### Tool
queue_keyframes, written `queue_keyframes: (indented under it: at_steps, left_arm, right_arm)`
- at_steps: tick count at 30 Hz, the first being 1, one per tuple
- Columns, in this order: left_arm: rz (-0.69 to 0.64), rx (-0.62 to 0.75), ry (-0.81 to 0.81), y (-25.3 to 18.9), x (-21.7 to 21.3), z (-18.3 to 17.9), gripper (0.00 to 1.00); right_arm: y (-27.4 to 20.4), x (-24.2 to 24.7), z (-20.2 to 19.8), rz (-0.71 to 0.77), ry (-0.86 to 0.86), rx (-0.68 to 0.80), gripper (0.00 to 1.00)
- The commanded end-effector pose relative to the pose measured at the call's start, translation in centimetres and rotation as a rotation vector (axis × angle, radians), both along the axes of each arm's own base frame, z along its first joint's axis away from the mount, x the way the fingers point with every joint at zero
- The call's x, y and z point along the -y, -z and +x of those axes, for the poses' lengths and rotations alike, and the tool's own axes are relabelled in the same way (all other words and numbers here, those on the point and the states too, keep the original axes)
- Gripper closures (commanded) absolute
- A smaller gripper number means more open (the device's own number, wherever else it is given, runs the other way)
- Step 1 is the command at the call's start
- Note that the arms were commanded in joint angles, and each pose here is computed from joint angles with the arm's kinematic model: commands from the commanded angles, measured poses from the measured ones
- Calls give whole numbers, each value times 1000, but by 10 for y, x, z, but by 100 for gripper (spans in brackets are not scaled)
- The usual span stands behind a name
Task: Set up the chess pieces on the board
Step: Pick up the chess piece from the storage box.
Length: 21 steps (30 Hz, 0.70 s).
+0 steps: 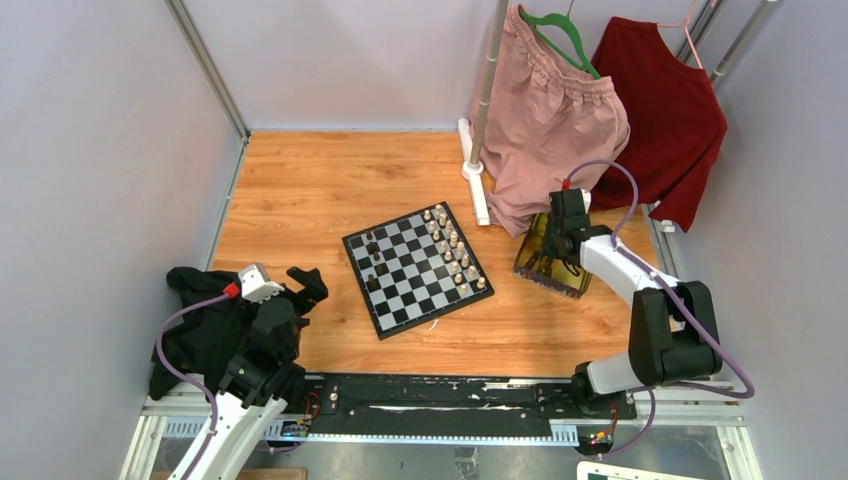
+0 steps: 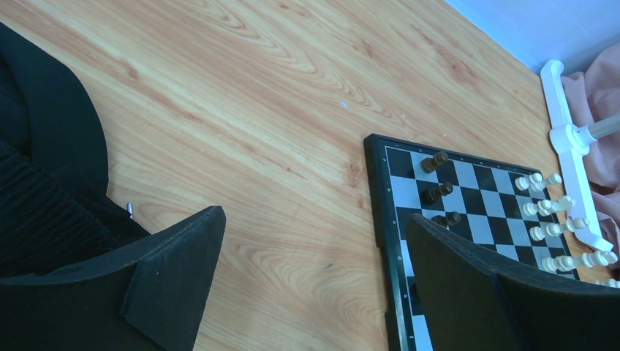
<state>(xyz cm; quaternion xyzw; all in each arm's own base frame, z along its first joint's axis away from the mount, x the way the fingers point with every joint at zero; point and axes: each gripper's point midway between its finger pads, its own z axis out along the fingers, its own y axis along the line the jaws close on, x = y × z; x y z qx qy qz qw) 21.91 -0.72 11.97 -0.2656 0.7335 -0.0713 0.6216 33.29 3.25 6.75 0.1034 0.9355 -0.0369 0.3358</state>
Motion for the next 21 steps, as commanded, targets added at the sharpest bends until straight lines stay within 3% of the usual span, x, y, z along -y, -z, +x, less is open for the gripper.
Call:
queue_keyframes:
  at_steps: [1,9,11,15,21]
  left_arm:
    - [5,8,5,0,1,1,0]
    - [6,7,7,1,2,2,0]
    - [6,7,8,1,2,1,0]
    - [6,9,9,0,2,2,0]
    - [5,9,11,0,2,2,0]
  right_arm:
    - [9,6,0,8,28,-16,67]
    - [16,7,-1,15,30,-36,75]
    - [16,9,-1,10,35,-34,86]
    - [12,12,-2,-2,43,-26,100]
    - [7,14,-2,-6,46,-12,100]
